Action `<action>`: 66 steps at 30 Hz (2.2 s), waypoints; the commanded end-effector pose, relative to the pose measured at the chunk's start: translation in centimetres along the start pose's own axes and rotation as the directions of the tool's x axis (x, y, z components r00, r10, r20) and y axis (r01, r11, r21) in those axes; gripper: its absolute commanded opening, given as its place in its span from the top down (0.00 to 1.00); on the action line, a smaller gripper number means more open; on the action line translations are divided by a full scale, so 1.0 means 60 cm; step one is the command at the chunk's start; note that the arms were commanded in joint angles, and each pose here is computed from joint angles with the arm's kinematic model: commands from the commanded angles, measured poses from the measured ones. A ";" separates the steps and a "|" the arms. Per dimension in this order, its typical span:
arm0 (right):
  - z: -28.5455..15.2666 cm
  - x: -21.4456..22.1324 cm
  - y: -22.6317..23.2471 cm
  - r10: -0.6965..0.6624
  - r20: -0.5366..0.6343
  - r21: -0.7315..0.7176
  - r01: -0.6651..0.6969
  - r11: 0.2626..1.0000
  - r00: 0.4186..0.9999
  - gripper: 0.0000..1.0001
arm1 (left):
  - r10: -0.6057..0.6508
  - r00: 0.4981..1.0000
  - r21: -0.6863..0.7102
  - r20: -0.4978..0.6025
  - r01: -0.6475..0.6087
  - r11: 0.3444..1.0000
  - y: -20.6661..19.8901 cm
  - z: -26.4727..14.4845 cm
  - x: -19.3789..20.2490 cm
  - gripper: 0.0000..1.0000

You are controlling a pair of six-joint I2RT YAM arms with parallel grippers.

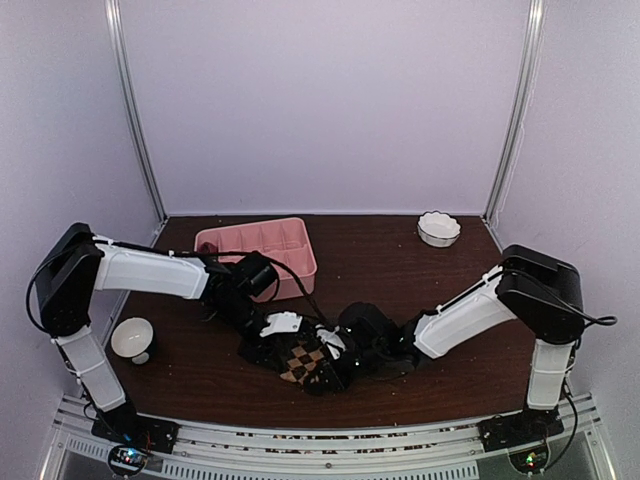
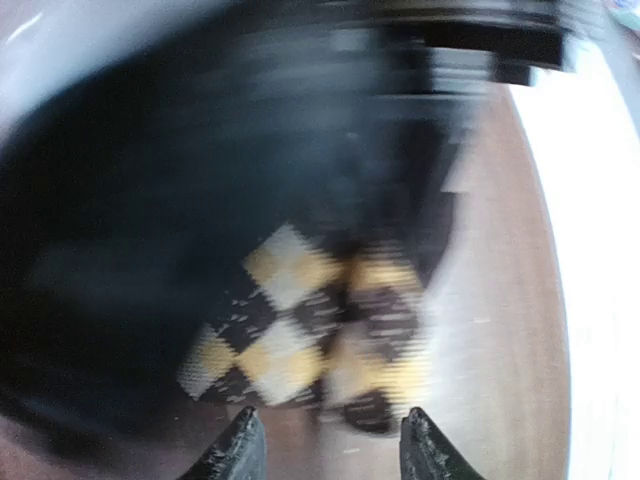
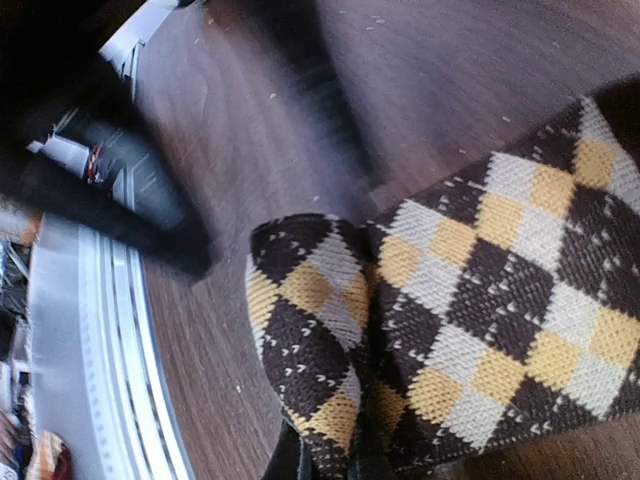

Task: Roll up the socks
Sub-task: Roll the sock at the center of the board.

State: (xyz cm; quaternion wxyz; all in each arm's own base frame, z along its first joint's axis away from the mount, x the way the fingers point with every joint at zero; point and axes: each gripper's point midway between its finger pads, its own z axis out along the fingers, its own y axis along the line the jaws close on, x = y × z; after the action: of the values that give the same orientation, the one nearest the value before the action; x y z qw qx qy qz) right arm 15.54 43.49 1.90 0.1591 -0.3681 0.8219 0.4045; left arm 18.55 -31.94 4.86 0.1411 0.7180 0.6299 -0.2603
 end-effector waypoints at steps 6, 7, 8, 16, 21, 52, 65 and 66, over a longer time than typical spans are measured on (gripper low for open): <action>-0.005 0.208 -0.158 0.462 -0.229 0.382 -0.357 0.852 0.857 1.00 | 0.122 0.988 0.018 0.090 -0.124 0.992 -0.056 -0.026 -0.024 0.43; -0.003 0.209 -0.158 0.477 -0.227 0.381 -0.373 0.846 0.849 1.00 | 0.140 0.987 0.011 0.078 -0.141 0.990 -0.059 -0.020 -0.021 0.42; -0.002 0.208 -0.156 0.487 -0.226 0.377 -0.385 0.842 0.844 1.00 | 0.163 0.985 -0.005 0.052 -0.163 0.987 -0.061 -0.011 -0.017 0.43; 0.006 0.185 -0.138 0.512 -0.233 0.335 -0.426 0.840 0.827 1.00 | 0.225 0.970 -0.186 -0.088 -0.238 0.953 -0.017 0.023 -0.004 0.54; 0.005 0.191 -0.134 0.523 -0.244 0.321 -0.441 0.838 0.817 1.00 | 0.219 0.970 -0.259 -0.105 -0.239 0.936 0.006 0.019 -0.006 0.56; -0.067 0.138 -0.129 0.453 -0.023 0.237 -0.435 0.869 0.891 0.59 | 0.090 0.969 0.021 -0.232 -0.087 0.996 -0.013 0.099 0.037 0.96; -0.217 0.117 -0.170 0.155 0.215 0.498 -0.245 0.832 0.964 0.00 | -0.127 0.981 0.291 -0.147 0.165 0.942 -0.023 0.095 0.021 0.96; -0.239 0.108 -0.174 0.112 0.248 0.547 -0.234 0.803 0.962 0.00 | -0.137 0.980 0.307 -0.144 0.176 0.935 -0.025 0.095 0.020 0.96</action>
State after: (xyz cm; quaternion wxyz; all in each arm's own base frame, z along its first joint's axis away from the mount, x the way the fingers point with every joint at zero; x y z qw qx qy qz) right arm 18.16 31.87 4.17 0.2600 -0.1977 0.8755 0.3562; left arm 18.91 -37.17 2.44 0.0838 0.7239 0.6092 -0.3128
